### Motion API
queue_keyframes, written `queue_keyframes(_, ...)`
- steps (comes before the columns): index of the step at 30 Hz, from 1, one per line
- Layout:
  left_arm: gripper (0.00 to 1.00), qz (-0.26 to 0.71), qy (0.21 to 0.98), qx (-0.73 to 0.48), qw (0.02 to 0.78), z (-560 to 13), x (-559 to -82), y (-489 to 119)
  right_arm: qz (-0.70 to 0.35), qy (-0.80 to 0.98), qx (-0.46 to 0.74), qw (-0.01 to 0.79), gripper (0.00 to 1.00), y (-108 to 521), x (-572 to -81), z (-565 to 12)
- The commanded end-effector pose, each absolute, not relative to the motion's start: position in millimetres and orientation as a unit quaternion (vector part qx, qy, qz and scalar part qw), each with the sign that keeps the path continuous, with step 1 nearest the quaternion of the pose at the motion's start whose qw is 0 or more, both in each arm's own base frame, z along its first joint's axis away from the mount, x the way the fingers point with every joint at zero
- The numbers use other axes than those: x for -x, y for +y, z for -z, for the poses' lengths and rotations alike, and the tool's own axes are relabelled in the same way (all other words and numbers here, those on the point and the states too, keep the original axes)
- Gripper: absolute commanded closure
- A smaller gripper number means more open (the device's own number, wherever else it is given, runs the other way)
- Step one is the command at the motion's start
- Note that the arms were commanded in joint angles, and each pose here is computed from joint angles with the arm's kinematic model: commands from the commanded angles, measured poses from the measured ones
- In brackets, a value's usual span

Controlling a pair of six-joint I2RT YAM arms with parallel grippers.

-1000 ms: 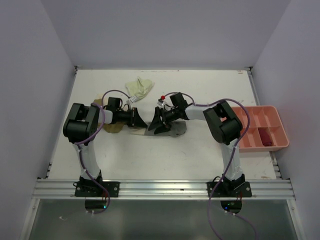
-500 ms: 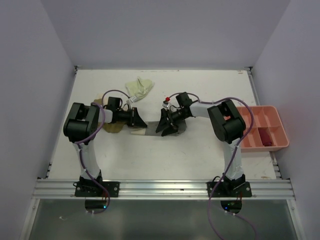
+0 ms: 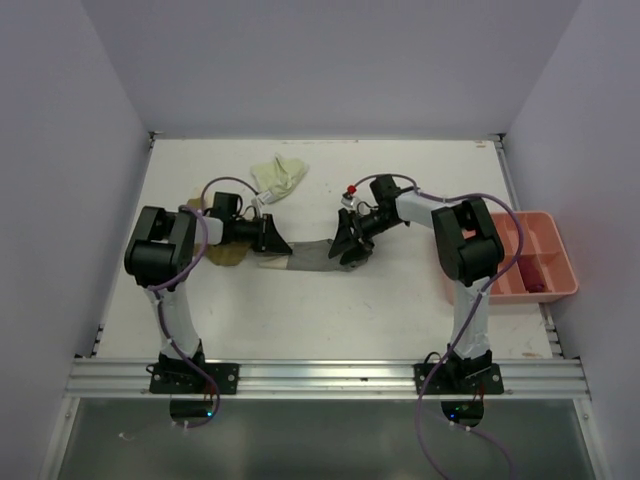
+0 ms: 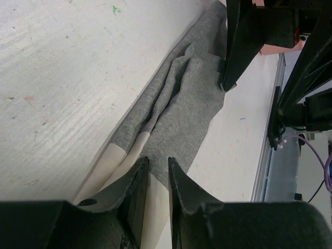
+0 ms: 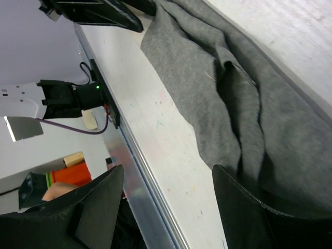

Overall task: Roll the underwear
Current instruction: Fold the underwear

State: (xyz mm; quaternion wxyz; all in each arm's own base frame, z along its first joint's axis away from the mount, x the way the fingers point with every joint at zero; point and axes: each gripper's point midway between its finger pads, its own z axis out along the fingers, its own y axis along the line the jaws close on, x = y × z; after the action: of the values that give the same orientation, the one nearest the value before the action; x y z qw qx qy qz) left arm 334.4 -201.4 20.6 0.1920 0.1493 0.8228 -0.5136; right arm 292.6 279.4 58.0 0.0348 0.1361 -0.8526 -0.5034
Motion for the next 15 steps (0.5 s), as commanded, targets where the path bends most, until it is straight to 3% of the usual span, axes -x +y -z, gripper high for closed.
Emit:
queue_keyframes(1, 0.73, 0.47, 0.838, -0.167, 0.22, -18, -342, -186, 0.486, -0.86, -0.153, 0.017, 0.27, 274, -297, -70)
queue_keyframes(9, 0.68, 0.482, 0.805, -0.241, 0.248, -60, -335, -188, 0.436, -0.887, -0.144, 0.05, 0.27, 260, -291, -29)
queue_keyframes(15, 0.69, 0.513, 0.786, -0.272, 0.212, -61, -298, -189, 0.421, -0.893, -0.157, 0.04, 0.27, 257, -299, -34)
